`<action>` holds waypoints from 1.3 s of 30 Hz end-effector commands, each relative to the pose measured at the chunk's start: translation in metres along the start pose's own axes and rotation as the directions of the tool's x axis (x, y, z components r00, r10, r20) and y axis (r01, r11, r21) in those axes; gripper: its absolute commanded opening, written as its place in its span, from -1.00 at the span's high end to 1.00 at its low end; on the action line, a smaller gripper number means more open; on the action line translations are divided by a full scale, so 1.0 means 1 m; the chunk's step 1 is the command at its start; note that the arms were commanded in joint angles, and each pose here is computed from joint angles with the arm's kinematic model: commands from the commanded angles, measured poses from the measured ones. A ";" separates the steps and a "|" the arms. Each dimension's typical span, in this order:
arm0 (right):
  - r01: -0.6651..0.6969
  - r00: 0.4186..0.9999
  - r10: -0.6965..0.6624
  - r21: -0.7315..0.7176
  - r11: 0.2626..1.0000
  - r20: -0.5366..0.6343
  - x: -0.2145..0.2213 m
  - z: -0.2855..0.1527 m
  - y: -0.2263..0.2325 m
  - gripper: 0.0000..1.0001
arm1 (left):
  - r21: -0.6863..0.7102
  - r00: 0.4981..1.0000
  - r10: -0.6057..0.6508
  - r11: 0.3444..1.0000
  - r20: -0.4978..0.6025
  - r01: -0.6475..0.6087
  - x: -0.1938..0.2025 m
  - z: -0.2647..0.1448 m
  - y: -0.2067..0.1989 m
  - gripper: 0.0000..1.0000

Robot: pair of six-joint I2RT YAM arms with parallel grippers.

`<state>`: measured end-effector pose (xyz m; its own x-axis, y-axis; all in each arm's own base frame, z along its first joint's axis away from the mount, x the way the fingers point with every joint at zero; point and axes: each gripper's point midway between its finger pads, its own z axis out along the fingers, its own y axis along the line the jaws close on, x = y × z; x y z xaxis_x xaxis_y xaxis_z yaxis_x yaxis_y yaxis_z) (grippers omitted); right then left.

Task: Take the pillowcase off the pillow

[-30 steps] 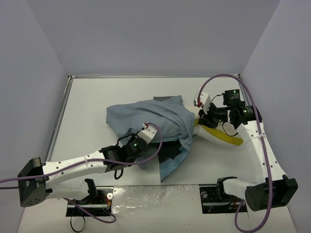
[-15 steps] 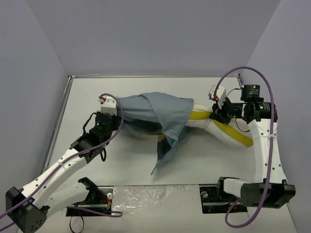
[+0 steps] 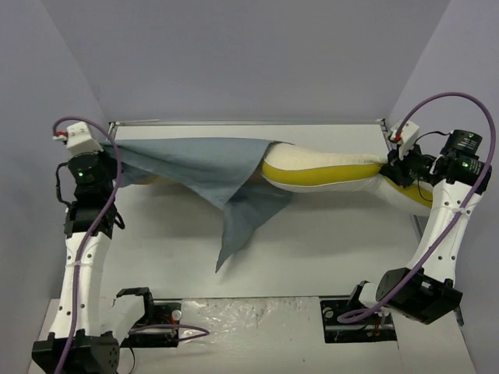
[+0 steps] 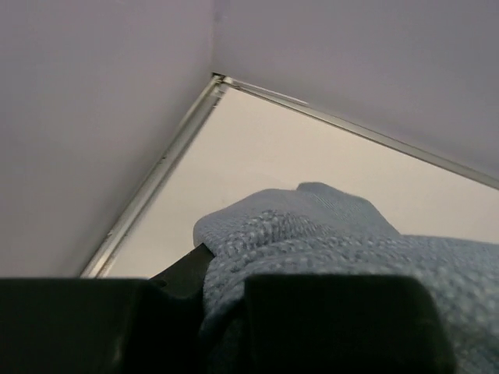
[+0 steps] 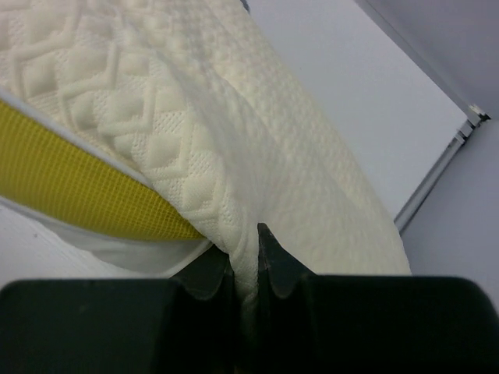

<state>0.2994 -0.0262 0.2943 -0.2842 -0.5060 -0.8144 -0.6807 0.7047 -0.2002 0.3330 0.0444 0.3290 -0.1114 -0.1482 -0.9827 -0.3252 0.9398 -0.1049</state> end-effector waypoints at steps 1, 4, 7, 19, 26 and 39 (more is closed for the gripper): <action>0.098 0.987 -0.105 0.060 0.993 0.124 -0.030 -0.018 -0.022 1.00 | -0.045 0.991 -0.120 0.991 0.052 0.122 -0.029 0.004 0.037 0.95; 0.053 0.990 -0.062 0.077 0.996 0.124 -0.019 -0.022 -0.033 1.00 | -0.083 0.988 -0.153 0.985 0.029 0.155 -0.023 0.017 0.056 0.95; -0.020 0.989 0.003 0.111 0.994 0.151 -0.010 -0.034 -0.048 1.00 | -0.084 0.988 -0.155 0.984 0.009 0.155 -0.017 0.027 0.056 0.95; -0.095 0.980 0.078 0.086 0.992 0.185 -0.021 -0.002 -0.035 1.00 | 0.325 0.969 -0.086 0.932 -0.232 0.161 0.029 0.047 -0.057 0.93; -0.303 0.939 0.209 0.367 0.880 0.274 -0.030 0.049 -0.032 1.00 | 0.609 0.936 0.056 0.773 -0.347 0.179 0.044 0.003 -0.148 -0.31; -0.318 0.948 0.317 0.110 0.942 0.030 -0.010 0.122 0.024 -0.66 | 0.812 0.966 0.065 0.557 -0.251 0.173 0.009 -0.085 -0.169 -0.91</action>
<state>0.3650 0.0442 0.1854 -0.5730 -0.1947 -0.7960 -0.3765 0.9254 0.0446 0.3275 -0.1316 0.3337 -0.4097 -0.1707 -0.8961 0.4799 0.7951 -0.3708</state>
